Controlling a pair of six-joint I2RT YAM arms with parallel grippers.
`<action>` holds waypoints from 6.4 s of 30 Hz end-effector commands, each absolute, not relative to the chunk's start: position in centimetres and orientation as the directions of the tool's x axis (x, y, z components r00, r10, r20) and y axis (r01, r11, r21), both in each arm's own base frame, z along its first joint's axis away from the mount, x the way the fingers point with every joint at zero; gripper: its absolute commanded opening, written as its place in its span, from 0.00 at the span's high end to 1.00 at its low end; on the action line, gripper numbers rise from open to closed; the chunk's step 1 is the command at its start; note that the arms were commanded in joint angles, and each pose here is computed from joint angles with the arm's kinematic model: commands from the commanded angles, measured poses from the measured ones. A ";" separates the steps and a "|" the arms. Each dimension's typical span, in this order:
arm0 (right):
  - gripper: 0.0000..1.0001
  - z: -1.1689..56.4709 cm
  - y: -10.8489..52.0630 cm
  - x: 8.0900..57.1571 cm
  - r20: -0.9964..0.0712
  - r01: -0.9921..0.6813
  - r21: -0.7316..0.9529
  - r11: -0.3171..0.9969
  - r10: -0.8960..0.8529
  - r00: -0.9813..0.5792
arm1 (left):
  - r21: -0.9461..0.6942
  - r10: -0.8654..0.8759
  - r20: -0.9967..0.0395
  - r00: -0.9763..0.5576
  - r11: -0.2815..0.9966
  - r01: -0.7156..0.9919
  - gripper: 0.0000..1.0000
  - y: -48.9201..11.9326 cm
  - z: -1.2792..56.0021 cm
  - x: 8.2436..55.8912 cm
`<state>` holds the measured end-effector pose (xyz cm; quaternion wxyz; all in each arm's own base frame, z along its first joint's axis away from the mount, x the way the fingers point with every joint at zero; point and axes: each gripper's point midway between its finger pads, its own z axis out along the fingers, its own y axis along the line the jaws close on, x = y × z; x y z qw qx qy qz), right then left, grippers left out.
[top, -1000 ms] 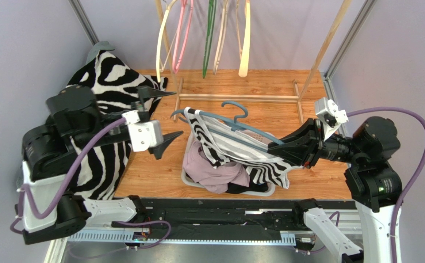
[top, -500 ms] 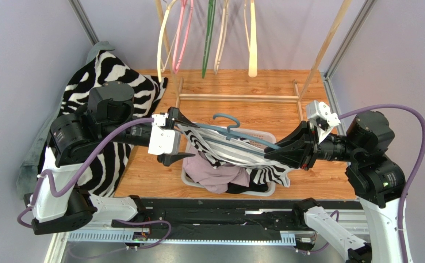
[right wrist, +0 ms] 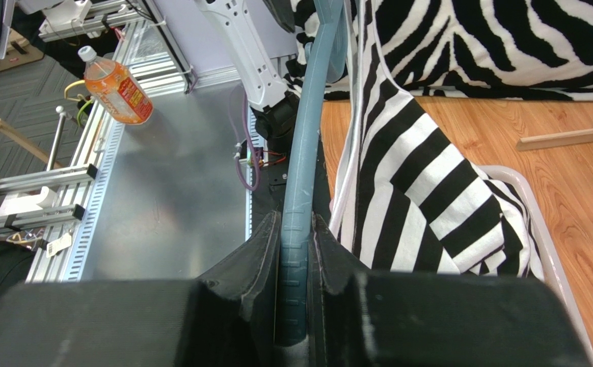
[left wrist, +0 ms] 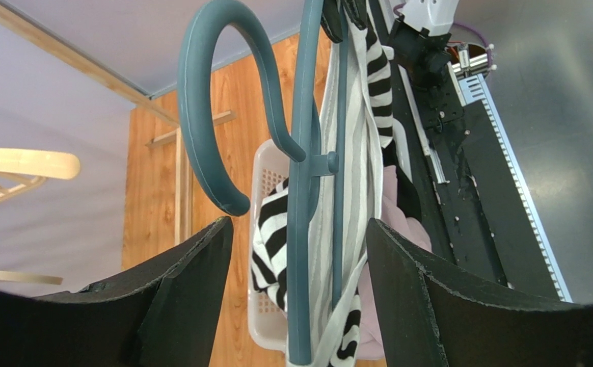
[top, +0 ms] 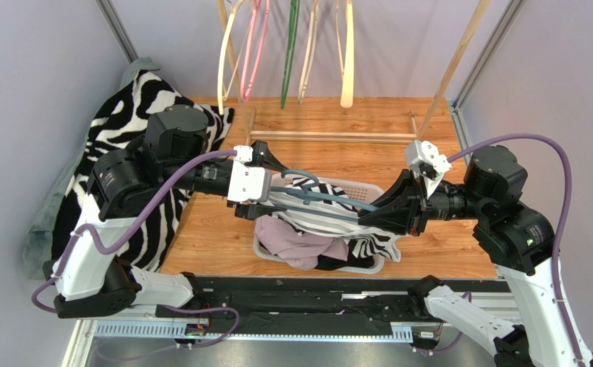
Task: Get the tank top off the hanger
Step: Remove the tank top from the hanger, then place the tank top in the bin.
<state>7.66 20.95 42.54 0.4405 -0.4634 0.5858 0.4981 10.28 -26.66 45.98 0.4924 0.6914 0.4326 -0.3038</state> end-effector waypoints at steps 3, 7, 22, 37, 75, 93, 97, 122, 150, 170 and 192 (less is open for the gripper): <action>1.00 45.1 21.4 7.4 -0.995 -0.996 0.068 0.062 -0.068 -0.072 | 0.392 0.282 -0.862 0.422 -0.158 0.906 0.31 -27.1 45.8 9.8; 1.00 45.3 21.8 7.4 -0.996 -0.997 0.059 0.045 -0.071 -0.063 | 0.384 0.280 -0.867 0.413 -0.154 0.910 0.39 -27.2 46.0 9.8; 0.52 48.2 19.4 13.1 -0.992 -0.896 -0.125 0.425 -0.029 0.125 | 0.419 0.304 -0.852 0.427 -0.096 0.903 1.00 -26.7 46.4 10.7; 0.29 42.8 12.1 13.2 -0.992 -0.669 0.052 0.742 0.117 0.052 | 0.448 0.361 -0.848 0.389 0.093 0.889 1.00 -26.7 47.0 14.5; 1.00 39.0 6.3 19.2 -0.973 -0.209 0.232 0.950 0.226 -0.054 | 0.468 0.349 -0.843 0.409 0.103 0.878 1.00 -23.6 47.3 13.0; 0.28 42.1 11.7 10.4 -0.998 -0.739 -0.058 0.671 -0.050 0.033 | 0.455 0.345 -0.849 0.400 0.092 0.886 1.00 -24.7 47.3 13.8; 0.31 45.1 13.3 8.0 -0.991 -0.835 -0.125 0.535 -0.031 0.128 | 0.435 0.331 -0.859 0.390 0.069 0.898 1.00 -25.5 47.4 13.6; 1.00 43.6 18.4 10.3 -0.983 -0.933 -0.151 0.328 -0.154 0.105 | 0.380 0.305 -0.877 0.371 -0.032 0.924 0.97 -26.9 46.8 11.9; 1.00 39.5 9.0 4.9 -0.957 -0.790 0.003 0.613 -0.226 -0.179 | 0.428 0.476 -0.815 0.329 0.113 0.897 0.21 -25.2 40.8 15.7; 1.00 46.1 1.7 9.3 -0.985 -0.401 -0.086 0.912 -0.138 -0.102 | 0.273 0.648 -0.739 0.185 0.037 0.961 0.34 -26.9 29.6 16.1; 1.00 53.8 5.3 25.9 -0.982 -0.014 -0.185 0.983 -0.184 0.045 | -0.146 0.812 -0.561 0.159 -0.286 0.947 0.01 -27.5 21.2 6.7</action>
